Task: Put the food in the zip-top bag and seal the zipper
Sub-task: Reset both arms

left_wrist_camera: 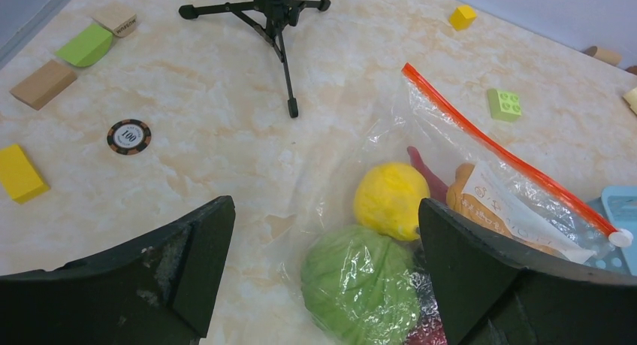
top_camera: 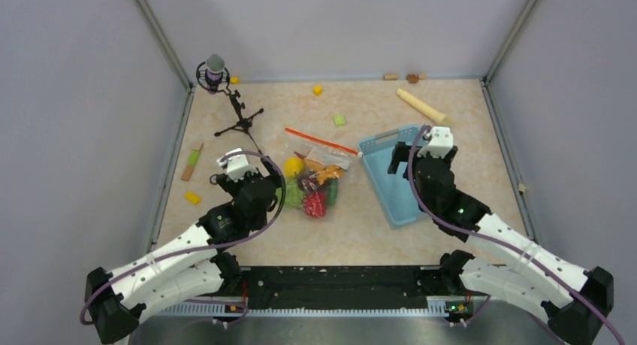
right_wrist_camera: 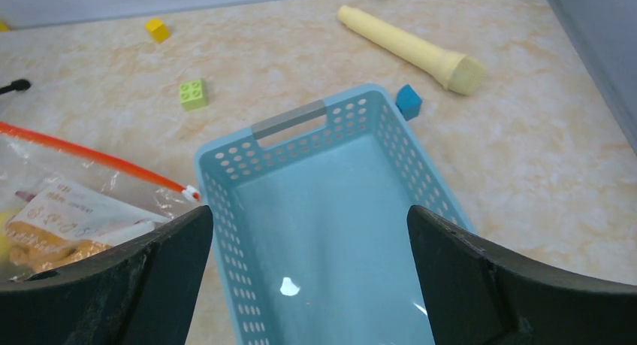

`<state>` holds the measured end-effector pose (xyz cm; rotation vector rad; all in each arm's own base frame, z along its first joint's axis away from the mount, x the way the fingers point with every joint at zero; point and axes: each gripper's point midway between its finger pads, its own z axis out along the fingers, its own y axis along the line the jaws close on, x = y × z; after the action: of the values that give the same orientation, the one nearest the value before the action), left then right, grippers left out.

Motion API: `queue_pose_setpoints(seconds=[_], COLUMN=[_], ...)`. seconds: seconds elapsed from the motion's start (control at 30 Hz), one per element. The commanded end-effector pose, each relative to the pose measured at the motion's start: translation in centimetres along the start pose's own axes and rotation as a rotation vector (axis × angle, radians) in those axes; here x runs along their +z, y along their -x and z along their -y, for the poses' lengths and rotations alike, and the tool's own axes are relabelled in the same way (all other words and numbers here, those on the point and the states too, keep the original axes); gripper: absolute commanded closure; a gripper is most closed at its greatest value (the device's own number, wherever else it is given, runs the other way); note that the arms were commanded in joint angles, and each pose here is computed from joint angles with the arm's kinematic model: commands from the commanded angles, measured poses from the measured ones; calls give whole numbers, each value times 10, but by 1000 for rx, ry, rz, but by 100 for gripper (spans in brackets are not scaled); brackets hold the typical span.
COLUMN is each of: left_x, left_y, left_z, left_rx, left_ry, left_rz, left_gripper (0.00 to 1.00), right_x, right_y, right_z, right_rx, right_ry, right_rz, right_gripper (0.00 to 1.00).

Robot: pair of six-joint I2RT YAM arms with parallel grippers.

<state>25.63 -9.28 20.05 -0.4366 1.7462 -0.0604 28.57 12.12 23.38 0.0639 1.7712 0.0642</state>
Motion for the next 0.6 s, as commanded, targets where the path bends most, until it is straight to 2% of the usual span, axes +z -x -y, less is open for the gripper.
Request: queue_pose_setpoints(seconds=[0.0, 0.57], left_x=[-1, -2], left_y=[8, 7], left_z=[7, 0], left_rx=[-24, -3], left_ry=[5, 21], left_rz=[-16, -16], left_gripper=[3, 3], right_x=[-11, -9], right_y=[-5, -15], right_z=[38, 51], right_rx=[87, 27], right_ry=[-163, -229], right_rz=[17, 25], right_gripper=[1, 1])
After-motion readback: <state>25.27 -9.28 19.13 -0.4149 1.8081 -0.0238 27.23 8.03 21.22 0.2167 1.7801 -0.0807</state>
